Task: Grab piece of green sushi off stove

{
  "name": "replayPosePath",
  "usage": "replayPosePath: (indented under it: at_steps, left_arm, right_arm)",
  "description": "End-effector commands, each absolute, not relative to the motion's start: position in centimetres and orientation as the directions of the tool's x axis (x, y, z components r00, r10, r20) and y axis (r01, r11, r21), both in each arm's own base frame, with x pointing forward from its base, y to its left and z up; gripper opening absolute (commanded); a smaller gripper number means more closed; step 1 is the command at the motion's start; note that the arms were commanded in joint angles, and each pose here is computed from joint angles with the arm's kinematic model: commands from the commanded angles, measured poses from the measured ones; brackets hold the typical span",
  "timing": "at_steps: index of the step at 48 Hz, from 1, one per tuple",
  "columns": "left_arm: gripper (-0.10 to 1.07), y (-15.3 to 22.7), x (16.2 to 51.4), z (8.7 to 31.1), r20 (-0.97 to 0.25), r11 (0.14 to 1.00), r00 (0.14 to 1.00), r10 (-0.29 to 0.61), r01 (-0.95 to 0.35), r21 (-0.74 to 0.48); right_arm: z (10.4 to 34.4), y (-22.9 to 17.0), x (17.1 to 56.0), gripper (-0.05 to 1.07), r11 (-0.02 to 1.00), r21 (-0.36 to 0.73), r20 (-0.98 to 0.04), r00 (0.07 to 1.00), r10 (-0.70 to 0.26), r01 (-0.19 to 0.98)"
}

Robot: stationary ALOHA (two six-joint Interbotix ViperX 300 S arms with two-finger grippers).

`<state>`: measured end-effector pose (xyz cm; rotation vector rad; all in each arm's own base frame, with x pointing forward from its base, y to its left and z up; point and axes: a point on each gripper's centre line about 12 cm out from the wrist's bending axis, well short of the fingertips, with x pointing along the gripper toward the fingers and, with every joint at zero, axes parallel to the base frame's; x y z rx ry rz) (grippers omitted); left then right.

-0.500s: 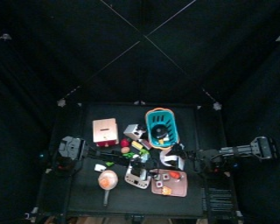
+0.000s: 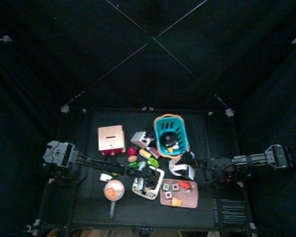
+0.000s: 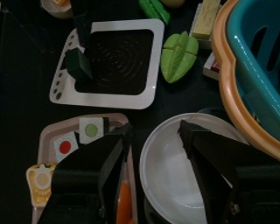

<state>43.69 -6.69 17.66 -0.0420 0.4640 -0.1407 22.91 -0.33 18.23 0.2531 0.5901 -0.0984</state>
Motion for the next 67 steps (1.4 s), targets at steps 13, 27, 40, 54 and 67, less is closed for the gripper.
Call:
replayPosePath:
  at_steps: [13, 27, 40, 54, 67]
  left_arm:
    - [0.80, -8.1, 41.8, 16.6, -0.551, 0.987, 0.819, -0.161, 0.141, -0.079]
    - [0.80, -8.2, 42.0, 14.8, -0.591, 0.987, 0.791, -0.158, 0.139, -0.077]
    - [0.80, -8.1, 42.5, 13.5, -0.613, 0.988, 0.776, -0.151, 0.134, -0.074]
    - [0.72, -8.1, 42.9, 13.7, -0.604, 0.988, 0.782, -0.151, 0.140, -0.066]
    - [0.60, -8.1, 43.0, 14.2, -0.596, 0.988, 0.789, -0.151, 0.141, -0.064]
  right_arm:
    - [18.9, -0.3, 23.2, 0.84, 0.965, 0.210, -0.541, 0.841, -0.019, 0.157]
    - [18.9, -0.3, 23.2, 0.84, 0.965, 0.211, -0.540, 0.841, -0.019, 0.157]
    - [18.9, -0.3, 23.2, 0.84, 0.965, 0.211, -0.541, 0.841, -0.019, 0.157]
    - [18.8, -0.3, 23.2, 0.84, 0.965, 0.210, -0.541, 0.841, -0.019, 0.157]
    - [18.7, -0.3, 23.2, 0.84, 0.965, 0.210, -0.544, 0.839, -0.019, 0.157]
